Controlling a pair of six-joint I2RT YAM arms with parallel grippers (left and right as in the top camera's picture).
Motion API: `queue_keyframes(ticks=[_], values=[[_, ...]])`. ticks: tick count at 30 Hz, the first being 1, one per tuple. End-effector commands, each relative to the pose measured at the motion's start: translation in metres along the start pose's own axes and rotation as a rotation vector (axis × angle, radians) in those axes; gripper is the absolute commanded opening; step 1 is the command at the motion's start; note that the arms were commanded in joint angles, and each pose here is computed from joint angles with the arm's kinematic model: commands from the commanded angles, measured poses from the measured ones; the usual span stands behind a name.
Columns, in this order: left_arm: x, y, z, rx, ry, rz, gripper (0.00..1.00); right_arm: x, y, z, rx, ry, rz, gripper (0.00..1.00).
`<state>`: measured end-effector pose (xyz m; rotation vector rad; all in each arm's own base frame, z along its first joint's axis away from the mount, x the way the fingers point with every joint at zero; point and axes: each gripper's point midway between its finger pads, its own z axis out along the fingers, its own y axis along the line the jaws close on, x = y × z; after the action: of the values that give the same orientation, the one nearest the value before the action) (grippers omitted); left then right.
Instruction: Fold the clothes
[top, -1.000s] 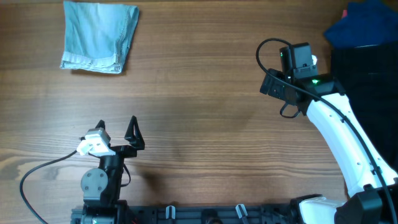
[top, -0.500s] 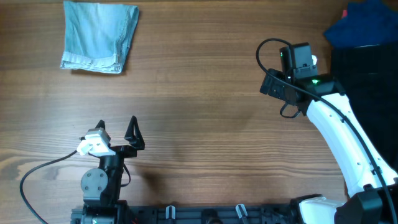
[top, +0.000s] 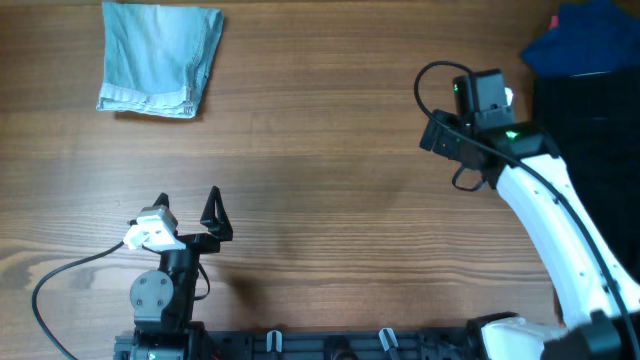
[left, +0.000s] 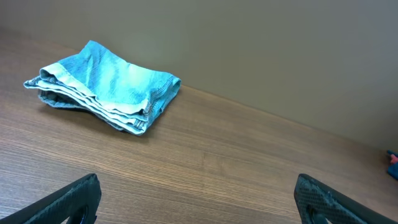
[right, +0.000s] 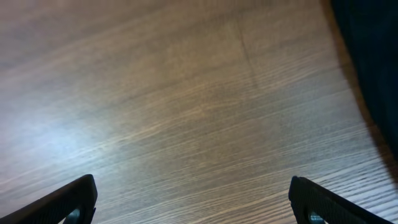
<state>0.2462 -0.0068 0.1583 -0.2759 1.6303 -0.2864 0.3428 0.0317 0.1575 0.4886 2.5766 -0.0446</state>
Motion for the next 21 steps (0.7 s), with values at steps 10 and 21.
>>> queue_keyframes(ticks=[10,21], values=[[0.000,0.000,0.000,0.008,-0.004,0.023,1.00,-0.034,-0.028,-0.169,-0.241,-0.466,0.114,1.00],[0.000,0.000,0.000,0.008,-0.004,0.023,1.00,-0.003,-0.076,-0.237,-0.316,-0.622,0.295,1.00]])
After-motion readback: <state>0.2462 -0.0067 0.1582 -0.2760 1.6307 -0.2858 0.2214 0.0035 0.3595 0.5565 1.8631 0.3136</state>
